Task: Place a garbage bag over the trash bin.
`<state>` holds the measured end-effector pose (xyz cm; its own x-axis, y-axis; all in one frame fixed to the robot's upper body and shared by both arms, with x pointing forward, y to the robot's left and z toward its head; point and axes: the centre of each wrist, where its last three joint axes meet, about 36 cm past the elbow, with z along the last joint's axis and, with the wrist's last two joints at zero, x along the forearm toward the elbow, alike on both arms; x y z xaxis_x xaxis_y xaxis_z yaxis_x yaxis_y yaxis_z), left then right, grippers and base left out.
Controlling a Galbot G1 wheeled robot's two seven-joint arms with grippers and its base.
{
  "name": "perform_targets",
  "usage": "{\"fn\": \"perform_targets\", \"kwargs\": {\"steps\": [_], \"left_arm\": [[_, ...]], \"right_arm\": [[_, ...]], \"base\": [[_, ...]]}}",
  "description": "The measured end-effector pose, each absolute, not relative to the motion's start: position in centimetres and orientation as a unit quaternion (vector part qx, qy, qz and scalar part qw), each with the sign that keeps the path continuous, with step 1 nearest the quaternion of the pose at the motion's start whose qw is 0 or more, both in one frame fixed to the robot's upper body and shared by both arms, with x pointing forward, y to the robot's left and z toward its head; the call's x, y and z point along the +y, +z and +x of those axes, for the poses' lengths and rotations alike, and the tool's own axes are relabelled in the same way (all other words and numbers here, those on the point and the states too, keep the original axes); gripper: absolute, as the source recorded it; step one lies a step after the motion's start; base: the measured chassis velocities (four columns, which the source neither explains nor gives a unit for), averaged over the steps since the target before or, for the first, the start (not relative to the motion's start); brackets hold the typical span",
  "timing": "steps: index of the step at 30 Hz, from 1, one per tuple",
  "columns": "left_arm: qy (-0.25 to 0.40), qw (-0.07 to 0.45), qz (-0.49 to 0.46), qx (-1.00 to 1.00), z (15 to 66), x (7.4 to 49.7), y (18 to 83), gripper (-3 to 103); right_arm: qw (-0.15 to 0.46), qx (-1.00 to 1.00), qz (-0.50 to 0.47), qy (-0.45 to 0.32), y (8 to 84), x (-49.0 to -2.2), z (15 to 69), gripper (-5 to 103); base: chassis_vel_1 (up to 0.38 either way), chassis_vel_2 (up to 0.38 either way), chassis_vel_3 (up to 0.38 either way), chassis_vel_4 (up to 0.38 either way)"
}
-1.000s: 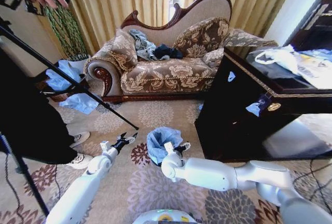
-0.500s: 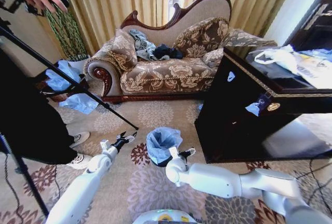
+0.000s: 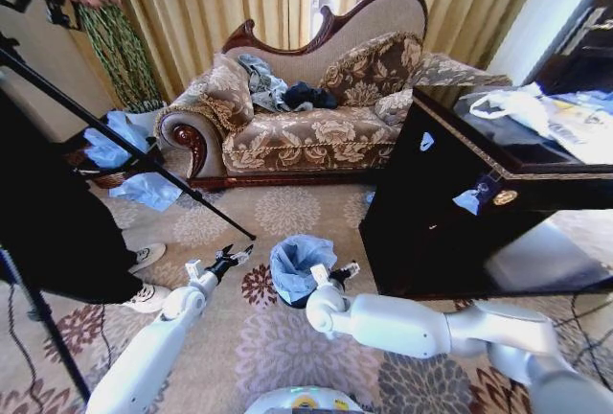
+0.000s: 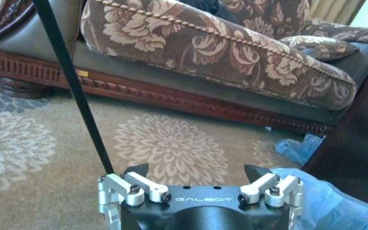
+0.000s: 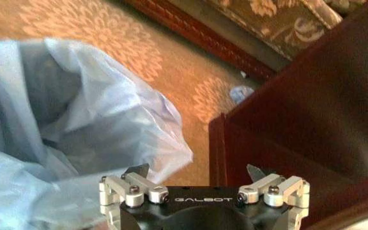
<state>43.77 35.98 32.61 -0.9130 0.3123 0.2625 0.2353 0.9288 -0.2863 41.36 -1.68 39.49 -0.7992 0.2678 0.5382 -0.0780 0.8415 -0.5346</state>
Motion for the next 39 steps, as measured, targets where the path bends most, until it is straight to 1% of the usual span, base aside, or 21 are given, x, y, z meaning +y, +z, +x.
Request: {"fn": "perform_targets", "kwargs": {"steps": [6, 12, 17, 33, 39], "left_arm": [[0.124, 0.154, -0.141, -0.970, 43.7, 36.1, 32.6, 100], [0.125, 0.155, -0.141, -0.970, 43.5, 36.1, 32.6, 100], [0.127, 0.159, -0.141, -0.969, 43.2, 35.9, 32.3, 100], [0.126, 0.163, -0.135, -0.969, 42.9, 36.2, 31.9, 100], [0.123, 0.167, -0.133, -0.969, 42.8, 36.3, 31.6, 100]], "right_arm": [[0.306, -0.907, -0.054, 0.283, 38.8, -0.8, 41.6, 100], [0.301, -0.900, -0.070, 0.308, 37.2, -1.6, 42.1, 100], [0.308, -0.894, -0.068, 0.319, 36.3, -2.3, 41.2, 100], [0.328, -0.887, -0.074, 0.316, 34.0, -2.8, 41.3, 100], [0.330, -0.888, -0.068, 0.312, 33.3, -2.2, 41.0, 100]], "base": [[0.000, 0.000, 0.000, 0.000], [0.000, 0.000, 0.000, 0.000], [0.000, 0.000, 0.000, 0.000], [0.000, 0.000, 0.000, 0.000], [0.000, 0.000, 0.000, 0.000]]}}
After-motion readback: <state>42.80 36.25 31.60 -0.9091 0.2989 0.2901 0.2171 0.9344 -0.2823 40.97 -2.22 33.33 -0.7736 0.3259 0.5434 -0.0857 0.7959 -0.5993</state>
